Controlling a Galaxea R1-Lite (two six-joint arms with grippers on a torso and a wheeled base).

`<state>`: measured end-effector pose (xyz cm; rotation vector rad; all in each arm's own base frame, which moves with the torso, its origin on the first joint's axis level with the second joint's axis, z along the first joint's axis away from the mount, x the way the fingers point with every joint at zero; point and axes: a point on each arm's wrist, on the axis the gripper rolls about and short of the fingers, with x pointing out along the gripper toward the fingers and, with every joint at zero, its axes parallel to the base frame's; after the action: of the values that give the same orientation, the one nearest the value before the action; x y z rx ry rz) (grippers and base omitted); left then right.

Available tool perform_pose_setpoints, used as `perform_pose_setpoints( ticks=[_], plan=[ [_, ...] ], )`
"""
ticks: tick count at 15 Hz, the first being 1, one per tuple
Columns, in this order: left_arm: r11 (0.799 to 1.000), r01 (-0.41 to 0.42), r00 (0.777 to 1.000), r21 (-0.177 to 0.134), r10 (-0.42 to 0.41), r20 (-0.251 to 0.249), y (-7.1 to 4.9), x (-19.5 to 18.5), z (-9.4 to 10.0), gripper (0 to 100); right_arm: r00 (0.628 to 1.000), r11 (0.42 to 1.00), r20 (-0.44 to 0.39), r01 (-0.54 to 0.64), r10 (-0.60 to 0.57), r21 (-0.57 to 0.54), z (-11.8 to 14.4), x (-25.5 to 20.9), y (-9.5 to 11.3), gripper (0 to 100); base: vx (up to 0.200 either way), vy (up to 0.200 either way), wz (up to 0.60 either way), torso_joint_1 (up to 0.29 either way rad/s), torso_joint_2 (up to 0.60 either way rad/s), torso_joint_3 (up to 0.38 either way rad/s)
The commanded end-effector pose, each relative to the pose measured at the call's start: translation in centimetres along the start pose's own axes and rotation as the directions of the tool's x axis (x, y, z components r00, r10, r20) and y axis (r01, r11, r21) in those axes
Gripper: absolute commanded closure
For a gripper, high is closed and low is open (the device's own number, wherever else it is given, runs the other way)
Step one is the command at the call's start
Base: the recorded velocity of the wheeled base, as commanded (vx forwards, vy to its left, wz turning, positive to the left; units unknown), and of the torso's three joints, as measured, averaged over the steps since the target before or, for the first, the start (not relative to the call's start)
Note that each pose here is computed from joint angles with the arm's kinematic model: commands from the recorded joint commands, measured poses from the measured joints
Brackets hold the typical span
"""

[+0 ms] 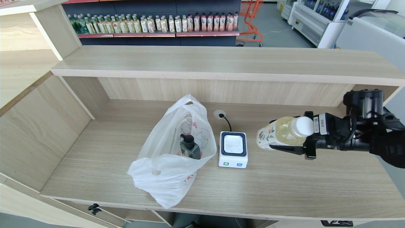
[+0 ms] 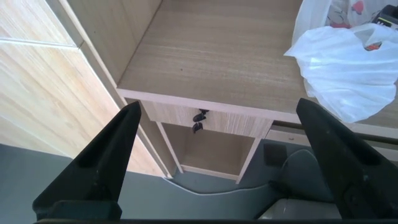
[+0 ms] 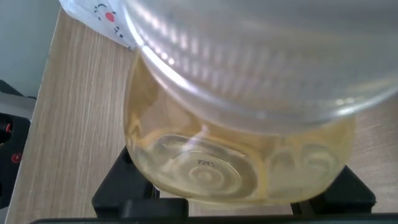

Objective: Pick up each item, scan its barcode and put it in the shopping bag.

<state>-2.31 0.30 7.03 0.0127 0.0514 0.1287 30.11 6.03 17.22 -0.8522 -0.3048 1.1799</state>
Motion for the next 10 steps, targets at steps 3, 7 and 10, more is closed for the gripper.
perform_pose_setpoints(
  ticks=[3,7,10],
  plan=[
    [1.0,0.0,1.0,0.0,0.0,0.0,0.0,0.0,0.0,0,0.998,0.997,0.061,-0.027,0.031,-0.066,-2.2,2.8,-1.1,100,0.0,0.0,0.0,0.0,0.0,0.0],
    [1.0,0.0,1.0,0.0,0.0,0.0,0.0,0.0,0.0,0,0.993,0.989,0.093,-0.064,0.077,-0.136,-4.3,3.9,-0.1,100,0.0,0.0,0.0,0.0,0.0,0.0],
    [1.0,0.0,1.0,0.0,0.0,0.0,0.0,0.0,0.0,0,0.992,0.986,0.098,-0.063,0.079,-0.156,-5.1,4.5,0.0,100,0.0,0.0,0.0,0.0,0.0,0.0]
  ],
)
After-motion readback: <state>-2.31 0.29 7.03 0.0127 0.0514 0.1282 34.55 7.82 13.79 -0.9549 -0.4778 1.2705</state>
